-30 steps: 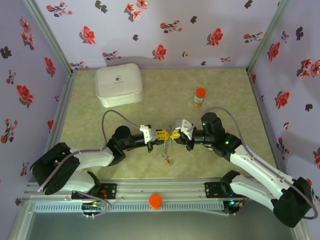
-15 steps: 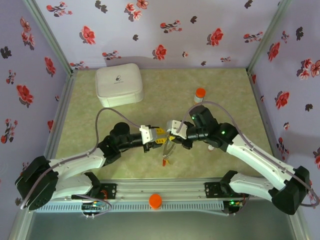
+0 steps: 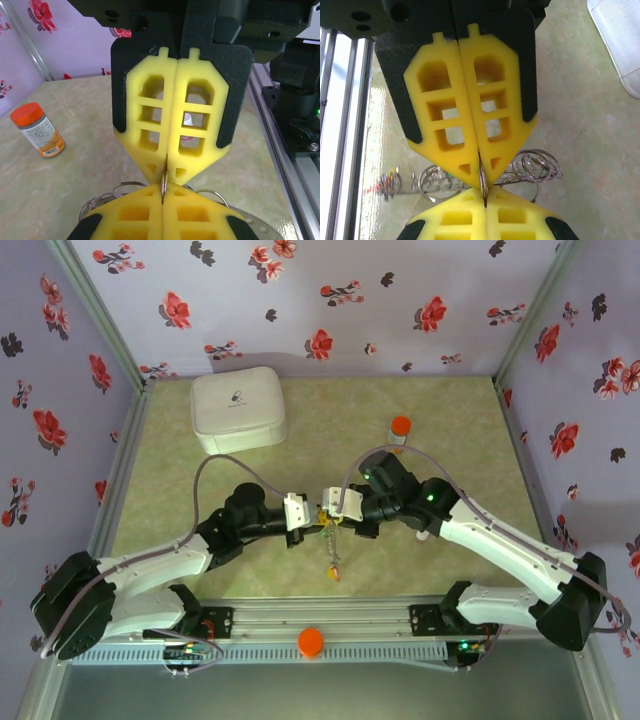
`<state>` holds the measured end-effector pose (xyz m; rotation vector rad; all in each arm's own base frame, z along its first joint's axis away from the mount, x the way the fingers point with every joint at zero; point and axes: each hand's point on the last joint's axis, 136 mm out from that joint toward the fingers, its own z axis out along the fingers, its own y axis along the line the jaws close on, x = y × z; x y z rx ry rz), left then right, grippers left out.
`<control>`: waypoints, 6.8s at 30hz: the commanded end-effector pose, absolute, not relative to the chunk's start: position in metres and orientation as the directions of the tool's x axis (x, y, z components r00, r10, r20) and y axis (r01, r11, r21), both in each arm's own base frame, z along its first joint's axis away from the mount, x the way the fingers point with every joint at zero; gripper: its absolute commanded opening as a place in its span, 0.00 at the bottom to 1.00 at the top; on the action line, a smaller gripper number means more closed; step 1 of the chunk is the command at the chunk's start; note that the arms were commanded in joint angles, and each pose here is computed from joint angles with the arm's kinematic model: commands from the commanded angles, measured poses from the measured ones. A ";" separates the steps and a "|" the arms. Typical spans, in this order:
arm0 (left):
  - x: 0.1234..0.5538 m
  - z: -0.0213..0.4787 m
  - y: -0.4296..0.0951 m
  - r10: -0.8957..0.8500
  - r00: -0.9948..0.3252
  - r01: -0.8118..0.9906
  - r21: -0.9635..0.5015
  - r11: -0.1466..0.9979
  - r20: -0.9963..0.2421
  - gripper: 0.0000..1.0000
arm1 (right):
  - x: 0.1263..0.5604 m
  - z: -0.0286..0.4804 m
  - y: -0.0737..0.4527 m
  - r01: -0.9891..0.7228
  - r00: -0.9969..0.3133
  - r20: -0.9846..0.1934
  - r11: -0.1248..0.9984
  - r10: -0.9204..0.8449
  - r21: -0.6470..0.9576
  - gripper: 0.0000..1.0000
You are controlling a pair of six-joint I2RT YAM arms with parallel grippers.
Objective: Put the keys on the keyring
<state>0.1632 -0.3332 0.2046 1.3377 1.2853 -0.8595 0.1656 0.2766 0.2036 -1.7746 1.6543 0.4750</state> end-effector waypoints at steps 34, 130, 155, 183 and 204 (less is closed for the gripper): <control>0.157 0.250 -0.342 -0.115 0.184 0.977 0.169 0.129 -0.976 0.00 | 0.161 0.207 0.274 -0.983 -0.120 -0.901 0.179 -0.417 0.048 0.11; 0.240 0.335 -0.150 -0.075 0.411 0.267 0.042 0.963 -0.908 0.99 | 0.190 0.282 0.371 -0.964 0.078 -0.936 0.212 -0.343 -0.158 0.00; 0.269 0.279 -0.116 -0.069 0.230 0.116 -0.043 0.992 -0.971 1.00 | 0.274 0.064 0.232 -0.837 -0.230 -0.156 0.277 -0.960 -0.472 0.00; 0.316 0.189 -0.001 0.004 -0.196 -0.218 0.047 0.975 -0.981 1.00 | 0.363 0.128 -0.001 0.272 -0.360 -0.932 0.950 -0.046 -0.152 0.77; 0.355 0.130 0.018 0.049 -0.184 -0.179 0.083 0.980 -0.982 1.00 | 0.393 0.088 -0.030 0.243 -0.330 -0.937 0.969 0.119 0.038 0.79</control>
